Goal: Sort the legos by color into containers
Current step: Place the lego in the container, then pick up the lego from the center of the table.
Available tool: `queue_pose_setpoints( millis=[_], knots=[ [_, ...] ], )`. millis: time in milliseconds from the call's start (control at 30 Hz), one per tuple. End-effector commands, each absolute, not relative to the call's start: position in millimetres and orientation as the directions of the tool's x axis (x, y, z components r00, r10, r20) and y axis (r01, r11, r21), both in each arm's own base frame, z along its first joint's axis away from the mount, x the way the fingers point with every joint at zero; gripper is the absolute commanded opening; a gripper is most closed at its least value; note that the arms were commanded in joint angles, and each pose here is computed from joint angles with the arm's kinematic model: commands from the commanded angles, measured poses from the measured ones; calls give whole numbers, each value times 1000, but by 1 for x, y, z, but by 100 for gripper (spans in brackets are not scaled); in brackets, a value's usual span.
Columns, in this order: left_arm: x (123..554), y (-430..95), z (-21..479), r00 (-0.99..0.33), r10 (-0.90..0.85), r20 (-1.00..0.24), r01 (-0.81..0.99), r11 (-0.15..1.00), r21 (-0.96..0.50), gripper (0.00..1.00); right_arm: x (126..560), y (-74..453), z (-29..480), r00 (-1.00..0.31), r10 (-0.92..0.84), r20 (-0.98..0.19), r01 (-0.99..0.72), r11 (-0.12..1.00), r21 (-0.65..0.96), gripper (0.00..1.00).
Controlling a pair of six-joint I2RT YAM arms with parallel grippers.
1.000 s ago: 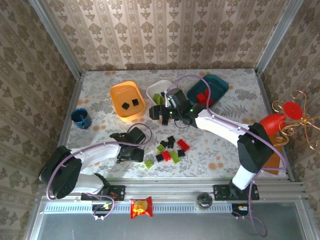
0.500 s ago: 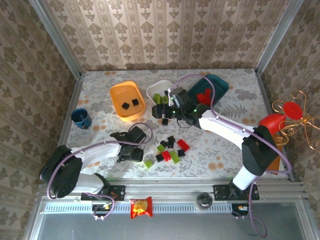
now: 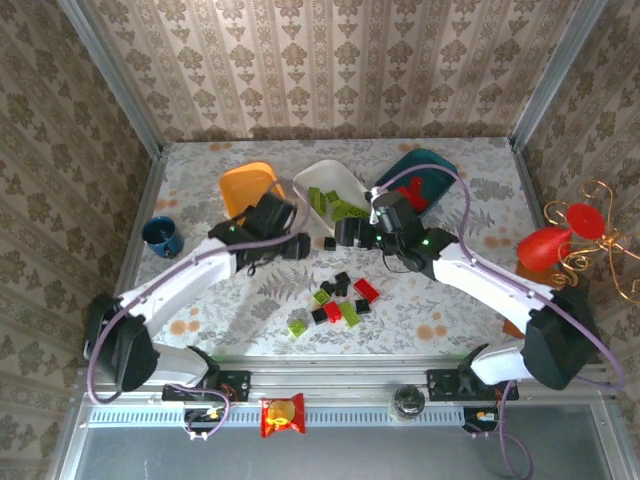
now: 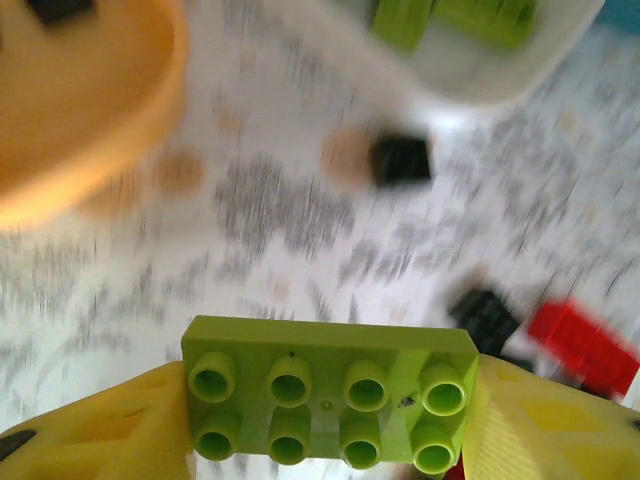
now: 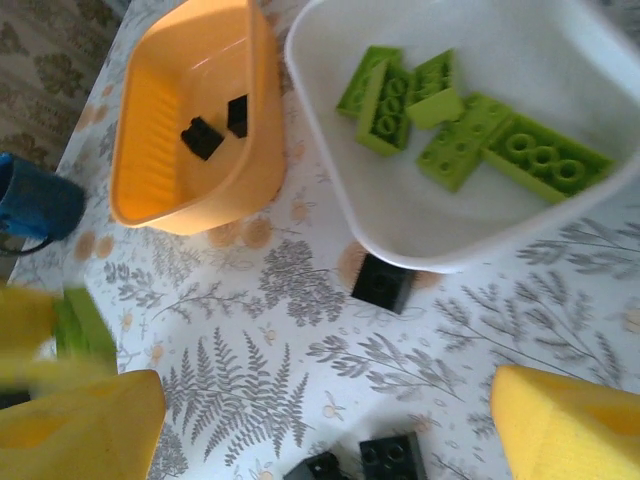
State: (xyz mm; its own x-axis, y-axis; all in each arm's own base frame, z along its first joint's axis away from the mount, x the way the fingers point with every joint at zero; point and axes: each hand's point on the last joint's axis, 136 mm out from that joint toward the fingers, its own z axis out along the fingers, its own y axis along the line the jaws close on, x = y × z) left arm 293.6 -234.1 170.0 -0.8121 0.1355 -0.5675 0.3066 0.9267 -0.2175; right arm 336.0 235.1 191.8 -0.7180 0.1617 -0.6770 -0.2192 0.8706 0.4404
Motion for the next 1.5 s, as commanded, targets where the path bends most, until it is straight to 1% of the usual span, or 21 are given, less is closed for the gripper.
queue_pose_setpoints(
  millis=[0, 100, 233, 400, 433, 533, 600, 700, 800, 867, 967, 1033, 1133, 1167, 1233, 1333, 1467],
  knots=[
    [342, -268, 198, -737, 159, -657, 390, 894, -222, 54, 330, 214, 195, -701, 206, -683, -158, 889, 430, 86],
    [383, -294, 203, -725, 165, -669, 412, 882, -230, 53, 322, 207, 190, -711, 202, -674, -140, 898, 417, 86],
    [425, -314, 180, -756, 175, -631, 401, 885, -235, 53, 313, 200, 184, -720, 207, -662, -125, 900, 417, 86],
    [452, -330, 151, -789, 184, -586, 390, 888, -246, 54, 303, 199, 174, -750, 191, -634, -125, 900, 418, 86],
    [455, -333, 145, -798, 191, -572, 389, 888, -246, 56, 301, 200, 172, -757, 188, -625, -125, 898, 421, 86],
    [461, -339, 141, -807, 184, -561, 383, 887, -259, 64, 293, 202, 160, -794, 163, -586, -124, 900, 418, 86],
    [464, -342, 152, -803, 160, -574, 381, 878, -289, 70, 286, 204, 147, -821, 139, -554, -120, 906, 406, 86],
    [462, -347, 185, -779, 125, -614, 401, 852, -335, 77, 278, 204, 124, -860, 102, -501, -108, 921, 373, 86],
    [450, -350, 224, -744, 85, -662, 434, 815, -383, 83, 276, 212, 107, -883, 73, -464, -114, 925, 363, 86],
    [436, -349, 250, -716, 56, -696, 460, 787, -411, 87, 279, 221, 102, -884, 57, -464, -125, 927, 353, 87],
    [409, -341, 276, -680, 20, -733, 488, 759, -431, 91, 288, 232, 90, -886, 27, -463, -134, 940, 313, 86],
    [388, -330, 284, -661, 2, -750, 498, 750, -436, 93, 292, 238, 84, -887, 3, -462, -147, 946, 288, 86],
    [358, -305, 281, -651, -21, -759, 485, 757, -437, 95, 298, 245, 74, -890, -27, -454, -162, 952, 261, 81],
    [347, -296, 273, -655, -21, -756, 474, 768, -432, 97, 301, 248, 72, -888, -35, -458, -170, 952, 256, 81],
    [326, -276, 259, -652, -13, -758, 451, 796, -403, 99, 308, 254, 72, -880, -32, -474, -170, 953, 251, 82],
    [297, -245, 233, -651, -6, -759, 410, 838, -359, 100, 322, 265, 75, -851, -1, -526, -154, 956, 248, 85],
    [266, -214, 203, -676, -43, -736, 351, 859, -372, 100, 342, 276, 72, -808, 65, -586, -93, 967, 235, 85]
  ],
)
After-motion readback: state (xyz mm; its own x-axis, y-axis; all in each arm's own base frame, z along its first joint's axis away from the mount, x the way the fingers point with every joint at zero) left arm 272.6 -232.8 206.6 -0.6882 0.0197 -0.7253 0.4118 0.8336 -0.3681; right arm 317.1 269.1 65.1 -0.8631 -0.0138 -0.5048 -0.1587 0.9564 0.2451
